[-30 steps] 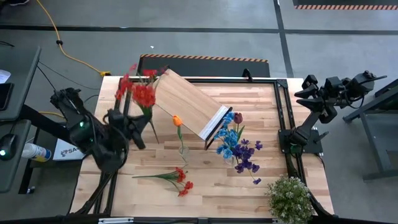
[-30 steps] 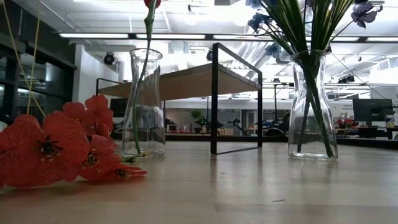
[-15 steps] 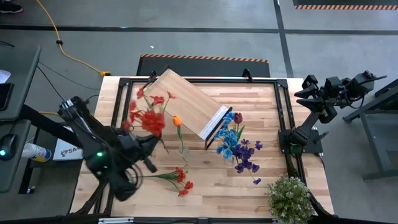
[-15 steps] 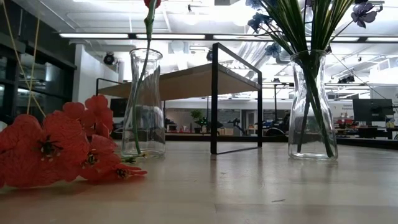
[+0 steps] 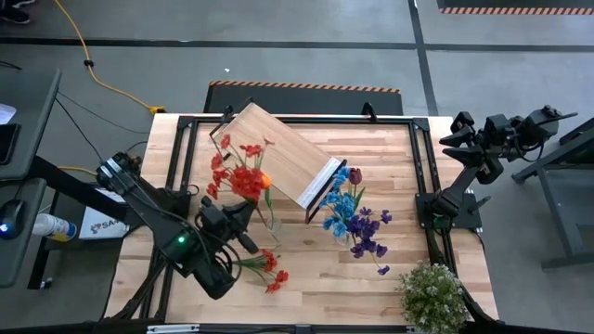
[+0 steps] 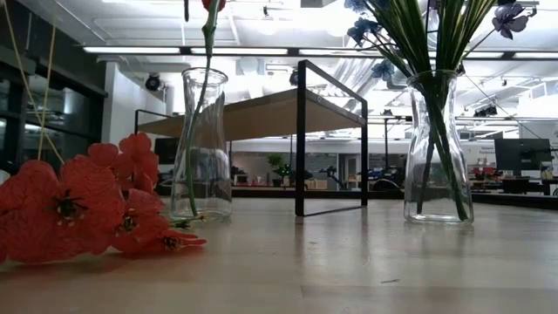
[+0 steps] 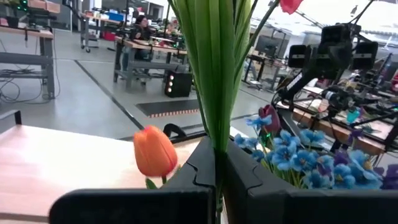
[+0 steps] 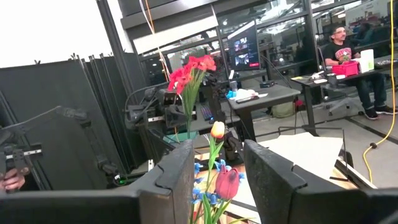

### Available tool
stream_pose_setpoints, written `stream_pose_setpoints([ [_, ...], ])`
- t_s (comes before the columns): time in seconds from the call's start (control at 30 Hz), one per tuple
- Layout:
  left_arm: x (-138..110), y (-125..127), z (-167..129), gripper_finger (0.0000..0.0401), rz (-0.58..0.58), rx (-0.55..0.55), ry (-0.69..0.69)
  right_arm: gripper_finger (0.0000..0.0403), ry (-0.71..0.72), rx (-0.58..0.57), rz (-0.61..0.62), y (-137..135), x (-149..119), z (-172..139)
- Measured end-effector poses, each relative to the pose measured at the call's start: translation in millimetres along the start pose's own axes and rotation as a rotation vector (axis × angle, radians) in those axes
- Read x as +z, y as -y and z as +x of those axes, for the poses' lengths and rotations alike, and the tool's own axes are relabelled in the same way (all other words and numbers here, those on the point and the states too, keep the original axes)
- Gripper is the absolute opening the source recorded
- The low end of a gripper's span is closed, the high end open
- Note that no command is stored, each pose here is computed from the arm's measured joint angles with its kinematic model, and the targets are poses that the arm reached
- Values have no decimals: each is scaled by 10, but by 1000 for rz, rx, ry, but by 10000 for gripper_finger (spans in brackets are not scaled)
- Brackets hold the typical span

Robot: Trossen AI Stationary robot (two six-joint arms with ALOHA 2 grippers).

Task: Pick and place flowers into a vace then onto a shelf
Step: Put the top red flowers into the left transparent vase

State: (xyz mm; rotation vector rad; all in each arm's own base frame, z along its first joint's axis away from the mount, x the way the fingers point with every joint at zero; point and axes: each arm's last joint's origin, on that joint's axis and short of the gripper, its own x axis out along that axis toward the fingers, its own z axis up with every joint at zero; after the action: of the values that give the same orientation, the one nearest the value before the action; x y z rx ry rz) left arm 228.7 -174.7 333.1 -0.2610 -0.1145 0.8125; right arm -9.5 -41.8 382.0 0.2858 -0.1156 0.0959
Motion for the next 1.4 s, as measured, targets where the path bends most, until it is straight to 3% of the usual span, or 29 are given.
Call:
stream_pose_setpoints([
  [0.87,-422,46,166,38,84,54,5,130,-2,0,-2,0,-3,0],
  [1.4,-646,-67,163,40,15,59,-26,130,-2,0,-2,0,-3,0],
])
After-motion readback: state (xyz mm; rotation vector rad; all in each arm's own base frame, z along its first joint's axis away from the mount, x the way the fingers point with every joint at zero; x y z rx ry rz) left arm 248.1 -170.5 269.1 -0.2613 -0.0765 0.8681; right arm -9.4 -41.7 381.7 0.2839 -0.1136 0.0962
